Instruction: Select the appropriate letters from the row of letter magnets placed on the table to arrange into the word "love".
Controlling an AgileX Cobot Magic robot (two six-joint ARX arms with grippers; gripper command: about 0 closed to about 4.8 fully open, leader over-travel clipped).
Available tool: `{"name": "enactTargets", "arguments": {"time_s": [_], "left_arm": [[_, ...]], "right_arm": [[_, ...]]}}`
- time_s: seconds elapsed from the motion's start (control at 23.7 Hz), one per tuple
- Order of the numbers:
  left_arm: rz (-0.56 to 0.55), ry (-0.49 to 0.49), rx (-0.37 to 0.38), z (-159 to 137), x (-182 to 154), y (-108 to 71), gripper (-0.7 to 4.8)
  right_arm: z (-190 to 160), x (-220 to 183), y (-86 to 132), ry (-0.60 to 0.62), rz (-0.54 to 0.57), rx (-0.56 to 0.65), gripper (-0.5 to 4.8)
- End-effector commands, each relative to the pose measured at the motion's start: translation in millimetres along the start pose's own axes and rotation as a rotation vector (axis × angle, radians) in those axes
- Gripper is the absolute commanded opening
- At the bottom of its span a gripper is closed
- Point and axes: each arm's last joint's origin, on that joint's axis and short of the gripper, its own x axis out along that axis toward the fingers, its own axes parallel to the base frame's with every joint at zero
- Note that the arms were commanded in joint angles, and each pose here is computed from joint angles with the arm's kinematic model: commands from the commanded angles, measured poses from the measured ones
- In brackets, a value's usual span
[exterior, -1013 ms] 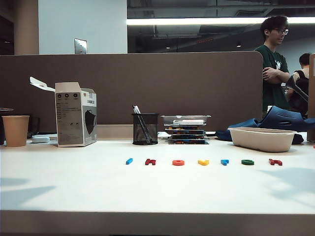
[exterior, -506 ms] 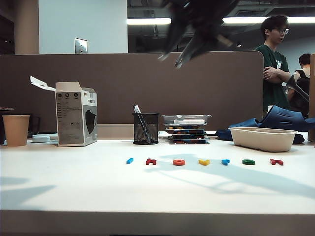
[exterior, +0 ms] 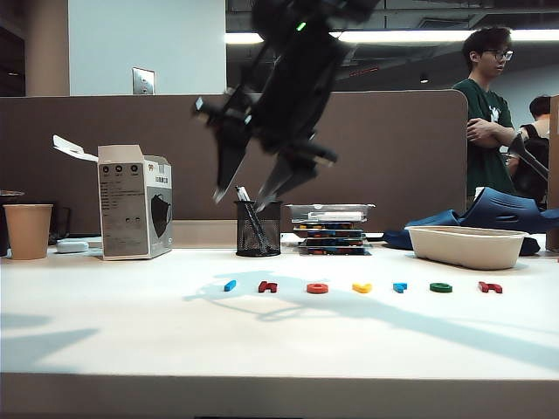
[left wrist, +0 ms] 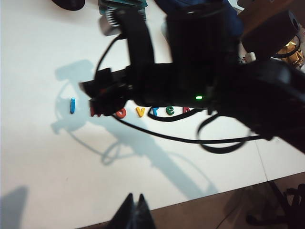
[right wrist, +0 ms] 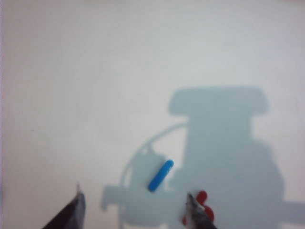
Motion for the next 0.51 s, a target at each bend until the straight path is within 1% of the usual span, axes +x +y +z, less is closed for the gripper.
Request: {"name": "enactTargets", "arguments": {"time_s": [0.04,0.17,0.25,0.34,0.51], "left_arm": [[-0.005,-0.016,0.003,1.5,-1.7,-0.7,-0.05],[-0.006,-0.016,0.003,1.4,-1.7,-0.7,-0.05],[-0.005,-0.016,0.003,1.5,-1.7,-0.7,-0.05],[-0.005,-0.016,0.003,1.5,-1.7,-0.7,-0.05],[-0.005,-0.016,0.003,1.5,-1.7,-0.7,-0.05]], "right_arm": [[-1.4,16.3,9.5,0.014,-0.035,-0.020,2.57],[-6.0,30.7,12.1,0.049,-0.086,-0.029,2.57],[-10.5,40.7,13.8,0.075,-0.089,-0.034,2.57],[-15.8,54.2,11.0,0.109,-0.099,-0.032,2.57],[-19.1,61.3,9.0,0.124,-0.104,-0.030,2.56]]}}
